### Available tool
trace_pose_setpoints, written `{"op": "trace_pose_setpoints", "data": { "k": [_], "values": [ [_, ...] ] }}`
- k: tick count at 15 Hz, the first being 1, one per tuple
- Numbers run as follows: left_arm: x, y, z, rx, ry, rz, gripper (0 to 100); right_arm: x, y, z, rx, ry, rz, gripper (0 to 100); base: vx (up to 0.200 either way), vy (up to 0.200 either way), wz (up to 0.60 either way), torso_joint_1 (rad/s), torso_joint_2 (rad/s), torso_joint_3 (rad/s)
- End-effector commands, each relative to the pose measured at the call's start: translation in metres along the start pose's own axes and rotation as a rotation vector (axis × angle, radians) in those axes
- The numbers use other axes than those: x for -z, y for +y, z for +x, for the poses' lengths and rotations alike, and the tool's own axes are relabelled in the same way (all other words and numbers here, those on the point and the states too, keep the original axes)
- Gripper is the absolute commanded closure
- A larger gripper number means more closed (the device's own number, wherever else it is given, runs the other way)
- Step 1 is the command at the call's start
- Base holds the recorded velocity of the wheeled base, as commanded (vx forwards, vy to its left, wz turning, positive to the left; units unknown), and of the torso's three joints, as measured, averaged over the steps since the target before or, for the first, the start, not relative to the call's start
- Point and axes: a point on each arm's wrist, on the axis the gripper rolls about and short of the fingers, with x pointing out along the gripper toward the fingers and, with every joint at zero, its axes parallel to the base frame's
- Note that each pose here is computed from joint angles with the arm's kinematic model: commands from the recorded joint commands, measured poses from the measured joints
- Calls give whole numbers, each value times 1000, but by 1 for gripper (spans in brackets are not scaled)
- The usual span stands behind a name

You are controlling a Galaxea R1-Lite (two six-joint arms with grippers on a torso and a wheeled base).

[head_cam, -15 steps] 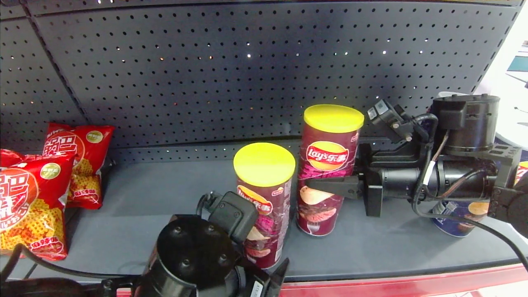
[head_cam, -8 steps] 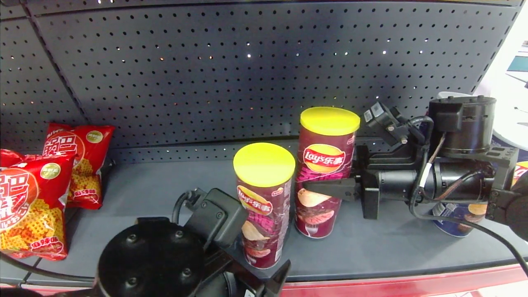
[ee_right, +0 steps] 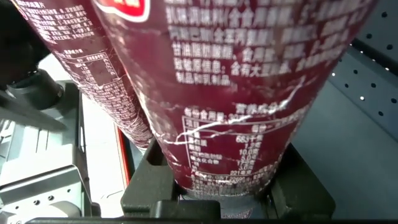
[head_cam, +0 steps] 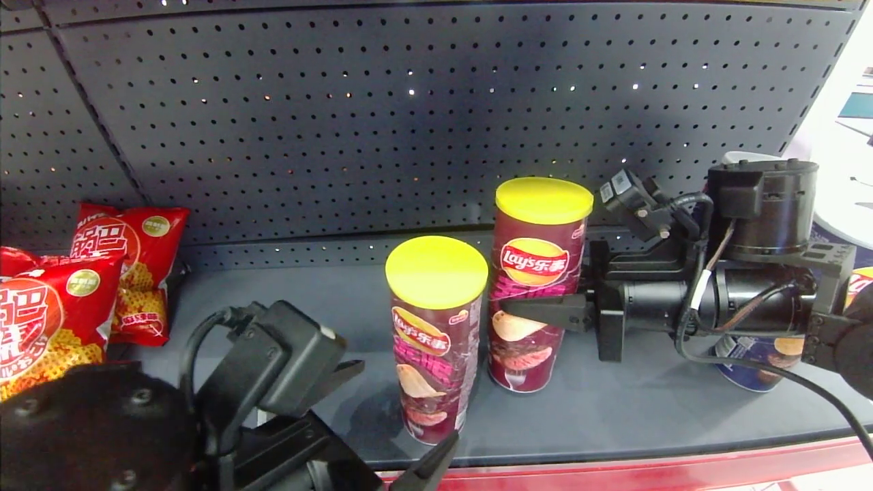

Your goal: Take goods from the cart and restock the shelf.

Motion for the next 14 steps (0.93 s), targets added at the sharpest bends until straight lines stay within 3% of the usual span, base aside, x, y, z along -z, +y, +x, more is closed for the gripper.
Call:
{"op": "trace_pose_setpoints", "data": {
  "k": [1,2,3,5,6,8,10,11,14],
  "values": [
    [-8,10,-38,108,-98,-36,0,1,-1,1,7,4,2,100,0,0,0,0,0,0],
    [-11,12,-52,195,-134,-40,0,1,-2,0,10,4,2,100,0,0,0,0,0,0],
    [-12,16,-63,228,-167,-48,0,1,-2,0,12,4,4,100,0,0,0,0,0,0],
    [-18,25,-82,225,-255,-72,0,2,-3,-1,21,5,5,100,0,0,0,0,0,0],
    [-24,35,-88,164,-318,-80,0,2,-3,-1,22,6,5,100,0,0,0,0,0,0],
    [-30,61,-104,-22,-424,-105,0,1,-3,0,28,7,5,100,0,0,0,0,0,0],
    [-24,80,-123,-203,-490,-133,0,1,-3,1,27,8,4,100,0,0,0,0,0,0],
    [-10,91,-138,-371,-520,-151,0,0,-2,1,26,5,2,100,0,0,0,0,0,0],
    [43,98,-158,-682,-517,-185,0,-3,-3,1,23,-6,-7,100,0,0,0,0,0,0]
  ]
}}
